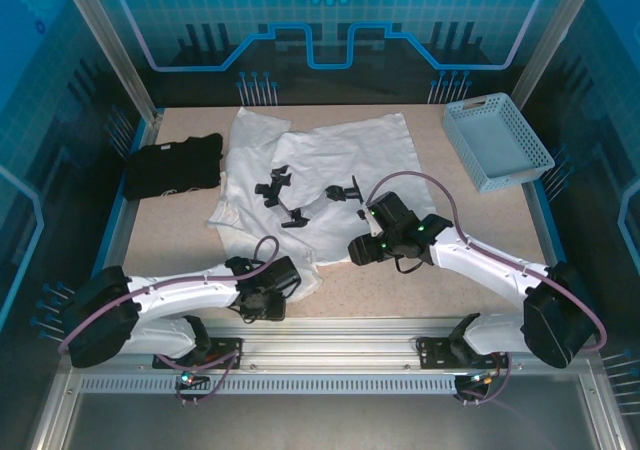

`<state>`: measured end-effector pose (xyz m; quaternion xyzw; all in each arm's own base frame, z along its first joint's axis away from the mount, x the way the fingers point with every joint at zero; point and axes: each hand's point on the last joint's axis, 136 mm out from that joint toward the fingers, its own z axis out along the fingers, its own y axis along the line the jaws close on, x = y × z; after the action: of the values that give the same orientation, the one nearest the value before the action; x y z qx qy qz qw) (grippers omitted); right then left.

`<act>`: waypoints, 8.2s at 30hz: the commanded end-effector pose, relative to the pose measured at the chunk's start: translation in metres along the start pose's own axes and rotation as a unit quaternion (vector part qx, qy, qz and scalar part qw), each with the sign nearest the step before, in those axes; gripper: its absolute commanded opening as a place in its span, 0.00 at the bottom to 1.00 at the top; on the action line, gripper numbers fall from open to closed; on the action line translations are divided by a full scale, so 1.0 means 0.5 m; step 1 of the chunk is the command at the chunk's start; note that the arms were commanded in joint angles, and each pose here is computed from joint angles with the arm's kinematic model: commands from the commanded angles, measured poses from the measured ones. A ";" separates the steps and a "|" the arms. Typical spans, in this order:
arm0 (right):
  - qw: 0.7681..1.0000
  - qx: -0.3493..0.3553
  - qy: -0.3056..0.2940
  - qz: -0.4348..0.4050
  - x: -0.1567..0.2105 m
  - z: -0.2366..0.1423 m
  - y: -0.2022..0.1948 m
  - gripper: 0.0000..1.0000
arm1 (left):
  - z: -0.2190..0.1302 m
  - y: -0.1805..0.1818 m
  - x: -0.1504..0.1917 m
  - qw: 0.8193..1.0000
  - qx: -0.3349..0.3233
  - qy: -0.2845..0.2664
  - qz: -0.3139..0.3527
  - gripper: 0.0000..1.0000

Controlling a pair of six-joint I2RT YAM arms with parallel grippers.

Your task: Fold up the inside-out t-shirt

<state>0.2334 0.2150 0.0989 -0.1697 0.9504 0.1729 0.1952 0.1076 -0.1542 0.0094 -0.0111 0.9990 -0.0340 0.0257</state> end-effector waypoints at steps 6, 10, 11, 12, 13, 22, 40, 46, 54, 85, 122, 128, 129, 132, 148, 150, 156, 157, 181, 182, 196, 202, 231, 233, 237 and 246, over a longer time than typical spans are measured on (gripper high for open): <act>1.000 0.011 0.000 0.011 -0.006 -0.006 -0.019 0.62 | 0.011 -0.011 0.004 1.000 0.014 0.001 0.017 0.20; 1.000 0.018 -0.001 0.014 -0.013 -0.014 -0.028 0.62 | 0.005 -0.004 -0.006 1.000 0.019 -0.012 0.011 0.09; 1.000 0.021 -0.001 0.016 -0.013 -0.016 -0.032 0.62 | 0.002 -0.001 -0.011 1.000 0.022 -0.017 0.008 0.03; 1.000 0.025 -0.002 0.018 -0.014 -0.019 -0.037 0.62 | -0.003 0.004 -0.015 0.999 0.024 -0.021 0.005 0.00; 0.999 0.030 0.000 0.023 -0.013 -0.021 -0.045 0.62 | -0.013 0.007 -0.023 0.999 0.028 -0.030 0.000 0.00; 0.965 0.161 0.021 0.204 0.047 -0.086 -0.275 0.63 | -0.127 0.033 -0.102 0.989 0.083 -0.119 -0.032 0.00; 0.917 0.135 0.081 0.366 0.117 -0.017 -0.415 0.57 | -0.171 0.017 -0.143 0.978 0.152 -0.138 -0.037 0.00; 0.917 0.164 0.093 0.352 0.103 -0.007 -0.432 0.56 | -0.172 0.013 -0.144 0.977 0.159 -0.138 -0.034 0.00; 0.915 0.181 0.111 0.342 0.105 0.007 -0.445 0.52 | -0.171 0.010 -0.144 0.976 0.163 -0.138 -0.031 0.00; 0.904 0.165 -0.343 0.196 -0.245 -0.567 -0.291 0.00 | -1.011 0.165 -0.221 0.697 0.139 -0.703 -0.026 0.00; 0.863 0.178 -0.465 0.088 -0.476 -0.746 -0.277 0.01 | -1.132 0.194 -0.568 0.695 0.041 -0.715 -0.063 0.00; 0.827 0.187 -0.526 0.067 -0.365 -0.887 -0.188 0.01 | -1.233 0.192 -0.351 0.620 0.099 -0.777 -0.045 0.00; 0.818 0.188 -0.540 0.064 -0.342 -0.915 -0.171 0.01 | -1.251 0.192 -0.313 0.605 0.109 -0.787 -0.041 0.00; 0.793 0.189 -0.577 0.054 -0.278 -0.986 -0.123 0.01 | -1.296 0.186 -0.219 0.570 0.141 -0.809 -0.027 0.00; 0.787 0.228 -0.572 0.044 -0.303 -0.970 -0.159 0.01 | -1.244 0.175 -0.463 0.629 0.073 -0.773 -0.026 0.00; 0.802 0.235 -0.546 0.052 -0.337 -0.899 -0.205 0.01 | -1.166 0.168 -0.557 0.656 0.065 -0.751 -0.026 0.00; 0.855 0.235 -0.453 0.088 -0.454 -0.597 -0.374 0.04 | -0.849 0.160 -0.831 0.744 0.039 -0.667 -0.035 0.00; 0.864 0.235 -0.434 0.095 -0.472 -0.538 -0.407 0.04 | -0.790 0.159 -0.874 0.760 0.036 -0.648 -0.037 0.00; 0.955 0.180 -0.024 0.235 -0.200 -0.046 -0.476 0.57 | -0.344 0.077 -0.776 0.860 0.273 -0.388 -0.189 0.72; 0.951 0.184 -0.014 0.248 -0.162 -0.052 -0.480 0.57 | -0.319 0.083 -0.733 0.867 0.268 -0.369 -0.199 0.72; 0.927 0.071 0.116 0.350 0.010 0.058 -0.474 0.49 | -0.128 0.079 -0.468 0.919 0.262 -0.223 -0.192 0.74; 0.901 0.077 0.133 0.405 0.075 0.038 -0.488 0.46 | -0.112 0.064 -0.416 0.926 0.263 -0.193 -0.193 0.74; 0.898 0.178 0.075 0.395 0.113 -0.116 -0.475 0.55 | -0.129 0.050 -0.185 0.970 0.173 -0.105 -0.136 0.76; 0.893 0.173 0.081 0.407 0.139 -0.109 -0.462 0.55 | -0.117 0.064 -0.139 0.973 0.153 -0.090 -0.148 0.75; 0.887 0.162 0.086 0.424 0.168 -0.089 -0.449 0.55 | -0.098 0.069 -0.073 0.977 0.123 -0.059 -0.163 0.72; 0.889 0.163 0.087 0.418 0.171 -0.075 -0.458 0.55 | -0.038 0.052 -0.031 0.987 0.086 0.000 -0.133 0.56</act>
<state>0.2374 -0.0220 0.0372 0.2596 0.9621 0.0671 0.0492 0.1285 -0.1297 0.0388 -0.1344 0.9801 -0.1406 0.0401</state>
